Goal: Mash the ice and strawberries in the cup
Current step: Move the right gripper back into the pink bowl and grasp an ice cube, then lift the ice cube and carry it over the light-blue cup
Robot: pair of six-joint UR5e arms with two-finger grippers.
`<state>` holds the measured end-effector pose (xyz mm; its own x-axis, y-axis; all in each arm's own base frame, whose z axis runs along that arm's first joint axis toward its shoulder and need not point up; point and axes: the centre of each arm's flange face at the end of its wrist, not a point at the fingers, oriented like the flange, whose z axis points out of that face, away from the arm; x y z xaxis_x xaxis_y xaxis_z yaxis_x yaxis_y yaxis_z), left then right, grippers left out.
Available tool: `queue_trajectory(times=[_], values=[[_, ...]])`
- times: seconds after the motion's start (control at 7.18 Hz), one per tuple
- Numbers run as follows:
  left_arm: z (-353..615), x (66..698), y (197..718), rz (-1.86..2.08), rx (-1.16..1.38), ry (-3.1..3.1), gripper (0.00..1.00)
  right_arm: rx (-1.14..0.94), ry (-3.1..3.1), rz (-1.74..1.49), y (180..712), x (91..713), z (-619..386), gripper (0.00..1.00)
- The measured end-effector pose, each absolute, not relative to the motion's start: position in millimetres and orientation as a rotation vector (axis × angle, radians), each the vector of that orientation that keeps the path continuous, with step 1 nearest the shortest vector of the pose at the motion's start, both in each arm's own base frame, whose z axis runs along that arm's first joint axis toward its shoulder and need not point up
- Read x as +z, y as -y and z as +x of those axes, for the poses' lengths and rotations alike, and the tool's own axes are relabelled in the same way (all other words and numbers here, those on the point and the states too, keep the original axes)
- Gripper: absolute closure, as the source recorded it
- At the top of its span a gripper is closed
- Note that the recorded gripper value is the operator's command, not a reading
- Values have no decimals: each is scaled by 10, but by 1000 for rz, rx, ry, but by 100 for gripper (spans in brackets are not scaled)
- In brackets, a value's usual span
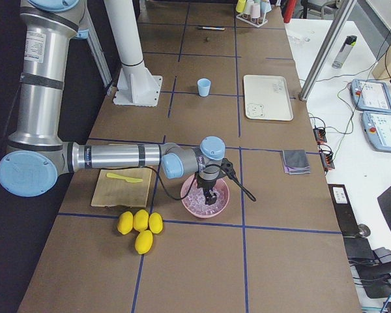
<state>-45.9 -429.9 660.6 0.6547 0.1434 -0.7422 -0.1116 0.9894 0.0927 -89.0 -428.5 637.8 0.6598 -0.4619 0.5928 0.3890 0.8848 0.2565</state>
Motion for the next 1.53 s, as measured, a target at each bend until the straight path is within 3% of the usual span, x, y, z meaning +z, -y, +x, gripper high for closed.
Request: queue_trajectory(times=[0.28,0.42,0.7,0.84,1.53], values=[[-459,6620,4297,37,143,-845,0,-495,688,100,4228,6416,-931,30],[-459,6628,4295,36,143,-845,0,-502,684,97,4216,6424,-958,38],[-459,6638,4294,34,142,-845,0,-509,677,90,4183,6452,-971,78],[-459,6638,4294,35,143,-845,0,-514,675,92,4175,6459,-966,93],[-459,6624,4300,39,145,-845,0,-519,676,150,4209,6181,-848,98]])
